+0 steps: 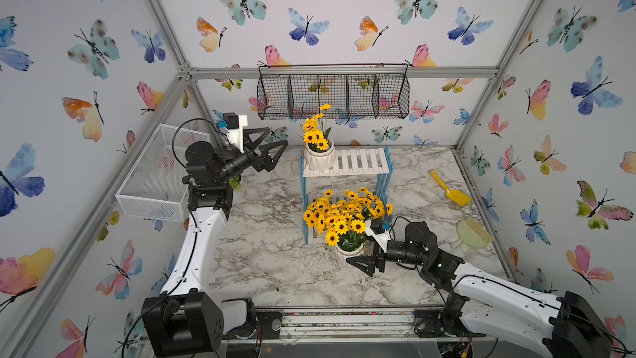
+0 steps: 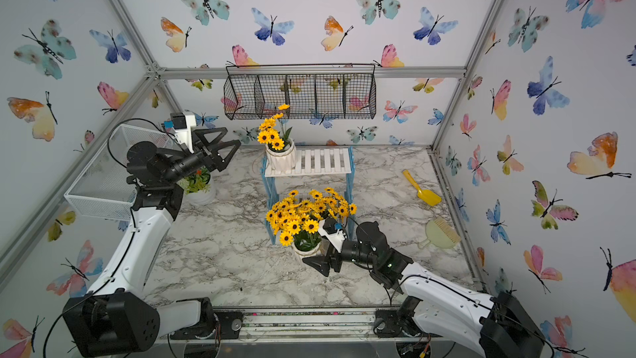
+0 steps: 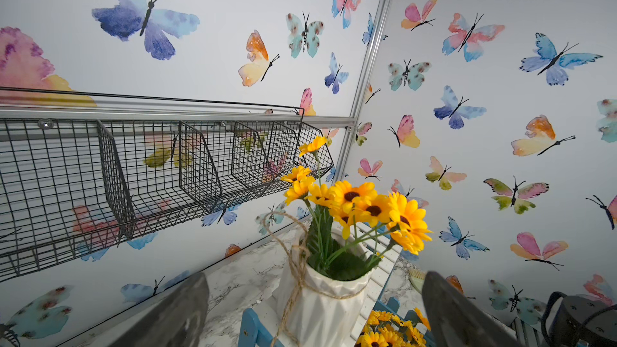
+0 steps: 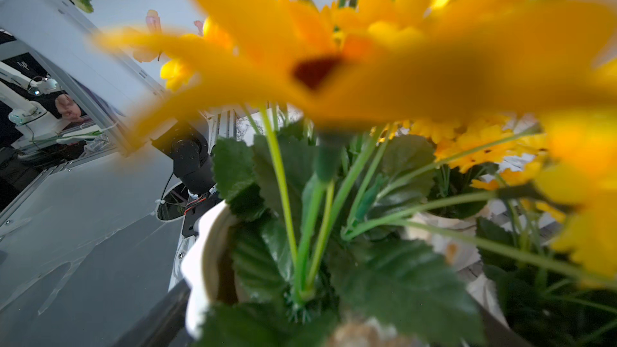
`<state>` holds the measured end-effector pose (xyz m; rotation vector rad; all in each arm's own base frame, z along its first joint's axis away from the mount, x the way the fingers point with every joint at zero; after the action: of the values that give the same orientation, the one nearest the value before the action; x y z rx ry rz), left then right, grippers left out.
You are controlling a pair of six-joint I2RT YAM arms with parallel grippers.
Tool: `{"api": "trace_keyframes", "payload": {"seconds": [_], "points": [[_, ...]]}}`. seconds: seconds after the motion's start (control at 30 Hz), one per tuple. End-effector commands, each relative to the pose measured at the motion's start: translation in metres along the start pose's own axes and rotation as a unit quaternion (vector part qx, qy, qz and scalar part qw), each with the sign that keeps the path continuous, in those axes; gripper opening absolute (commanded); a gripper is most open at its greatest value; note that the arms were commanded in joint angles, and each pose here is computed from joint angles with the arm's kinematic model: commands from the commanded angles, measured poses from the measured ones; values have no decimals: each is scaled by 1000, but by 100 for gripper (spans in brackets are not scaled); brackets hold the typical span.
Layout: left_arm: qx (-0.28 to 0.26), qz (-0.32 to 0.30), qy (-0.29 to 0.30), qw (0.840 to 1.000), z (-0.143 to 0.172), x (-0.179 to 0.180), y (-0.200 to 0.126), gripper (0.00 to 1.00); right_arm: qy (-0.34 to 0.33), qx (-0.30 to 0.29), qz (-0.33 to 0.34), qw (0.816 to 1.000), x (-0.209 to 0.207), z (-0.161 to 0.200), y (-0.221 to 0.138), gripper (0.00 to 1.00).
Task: Take the sunflower pots off the shelves
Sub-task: Place the sunflower pot at the center of the board.
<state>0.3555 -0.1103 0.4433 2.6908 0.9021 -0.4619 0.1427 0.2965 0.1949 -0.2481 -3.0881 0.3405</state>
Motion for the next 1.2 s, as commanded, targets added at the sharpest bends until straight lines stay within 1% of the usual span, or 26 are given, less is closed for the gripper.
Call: {"api": "trace_keyframes", "payload": {"seconds": [0.0, 0.2, 0.33, 0.7, 0.9, 1.0, 1.17], "points": [[-13, 9, 13, 1000, -9, -11, -4, 99, -39, -63, 11, 997, 4, -25, 2, 4], [-15, 12, 15, 1000, -7, -18, -8, 99, -42, -58, 7, 997, 20, -6, 11, 4], [-16, 11, 17, 1000, -7, -24, -12, 99, -42, -55, -4, 998, 25, 1, 18, 4], [-18, 7, 24, 1000, -10, -31, -17, 99, -30, -43, -22, 998, 27, 21, 34, 4], [-20, 10, 23, 999, -8, -31, -18, 99, -20, -39, -19, 999, 22, 29, 45, 4], [-21, 12, 24, 999, -7, -32, -18, 99, -16, -37, -20, 999, 20, 32, 53, 4], [-27, 17, 18, 999, -6, -32, -19, 99, -13, -23, -46, 999, 22, 38, 74, 4]]}}
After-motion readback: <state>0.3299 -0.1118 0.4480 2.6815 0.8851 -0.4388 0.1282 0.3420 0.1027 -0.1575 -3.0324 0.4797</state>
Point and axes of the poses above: each gripper's point midway between its finger pads, its own y axis out along the fingers, its own x axis along the line the jaws close on, z = x × y, the point moved 1 cm from there along -y, back along the fingers, and after that the axes turned 10 degrees about -y, right-handed, at the moved point
